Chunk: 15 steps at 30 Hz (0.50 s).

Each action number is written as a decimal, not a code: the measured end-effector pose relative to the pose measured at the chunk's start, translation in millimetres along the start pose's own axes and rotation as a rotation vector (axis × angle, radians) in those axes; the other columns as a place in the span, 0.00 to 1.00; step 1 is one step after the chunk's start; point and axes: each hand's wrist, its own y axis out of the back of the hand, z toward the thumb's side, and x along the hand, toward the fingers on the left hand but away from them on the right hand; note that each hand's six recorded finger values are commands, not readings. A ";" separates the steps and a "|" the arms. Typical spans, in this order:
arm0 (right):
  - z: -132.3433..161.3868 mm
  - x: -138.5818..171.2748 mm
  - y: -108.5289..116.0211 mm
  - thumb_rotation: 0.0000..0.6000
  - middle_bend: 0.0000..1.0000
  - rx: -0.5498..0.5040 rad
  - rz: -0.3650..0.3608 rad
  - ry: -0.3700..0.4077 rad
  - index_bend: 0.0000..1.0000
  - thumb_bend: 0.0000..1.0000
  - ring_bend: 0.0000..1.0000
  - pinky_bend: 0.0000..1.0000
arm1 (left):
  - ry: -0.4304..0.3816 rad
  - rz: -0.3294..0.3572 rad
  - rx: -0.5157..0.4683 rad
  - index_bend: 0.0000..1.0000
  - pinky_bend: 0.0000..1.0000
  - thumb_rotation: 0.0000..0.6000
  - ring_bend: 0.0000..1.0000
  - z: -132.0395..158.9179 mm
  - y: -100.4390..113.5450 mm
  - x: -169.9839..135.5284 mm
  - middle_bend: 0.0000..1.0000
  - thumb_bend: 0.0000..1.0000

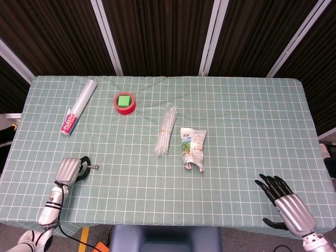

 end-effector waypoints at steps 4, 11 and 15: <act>0.3 -0.1 -0.7 1.00 0.00 0.001 0.003 0.001 0.00 0.24 0.00 0.00 | -0.012 0.013 -0.009 0.54 1.00 1.00 1.00 3.5 4.4 -0.6 1.00 0.42; 0.3 -0.2 -0.9 1.00 0.00 0.002 0.004 0.001 0.00 0.24 0.00 0.00 | -0.049 0.043 -0.022 0.54 1.00 1.00 1.00 15.8 14.4 -2.5 1.00 0.42; 0.0 -0.3 -0.7 1.00 0.00 0.000 0.004 0.001 0.00 0.24 0.00 0.00 | -0.072 0.051 -0.042 0.54 1.00 1.00 1.00 25.5 18.8 -4.8 1.00 0.42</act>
